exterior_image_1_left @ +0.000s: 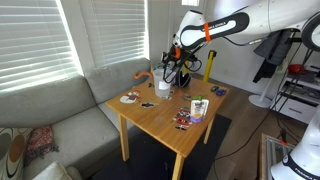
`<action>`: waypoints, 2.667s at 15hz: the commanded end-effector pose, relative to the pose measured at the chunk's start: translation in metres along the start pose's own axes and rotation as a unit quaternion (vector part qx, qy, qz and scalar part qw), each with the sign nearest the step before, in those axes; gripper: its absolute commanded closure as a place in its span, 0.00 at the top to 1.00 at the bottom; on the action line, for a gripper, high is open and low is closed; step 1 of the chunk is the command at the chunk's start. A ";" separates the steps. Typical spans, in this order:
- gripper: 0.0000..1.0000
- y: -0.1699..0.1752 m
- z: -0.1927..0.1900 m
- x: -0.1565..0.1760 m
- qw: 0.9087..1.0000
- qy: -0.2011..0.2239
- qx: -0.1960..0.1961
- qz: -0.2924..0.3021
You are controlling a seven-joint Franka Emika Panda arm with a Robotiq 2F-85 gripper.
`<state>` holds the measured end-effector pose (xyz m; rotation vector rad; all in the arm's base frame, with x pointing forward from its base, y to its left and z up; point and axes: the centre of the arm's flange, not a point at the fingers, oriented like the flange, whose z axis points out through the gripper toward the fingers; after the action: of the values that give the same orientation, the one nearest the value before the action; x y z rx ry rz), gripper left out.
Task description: Remove the spoon from the plastic cup, put it on the table, put the silver cup in the plastic cup and then put the silver spoon in the silver cup inside the plastic cup
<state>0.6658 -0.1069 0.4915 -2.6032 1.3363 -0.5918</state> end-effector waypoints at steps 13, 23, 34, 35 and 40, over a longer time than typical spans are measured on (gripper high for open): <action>0.01 0.001 -0.044 0.017 0.999 0.028 0.006 0.020; 0.01 -0.039 -0.175 -0.017 0.990 0.056 0.116 -0.057; 0.01 -0.040 -0.145 -0.052 0.989 -0.036 0.043 -0.135; 0.01 -0.038 -0.139 -0.053 0.989 -0.045 0.036 -0.140; 0.01 -0.027 -0.105 -0.053 0.985 -0.064 0.008 -0.157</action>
<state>0.6127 -0.0371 0.6002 -2.7727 0.9091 -0.4994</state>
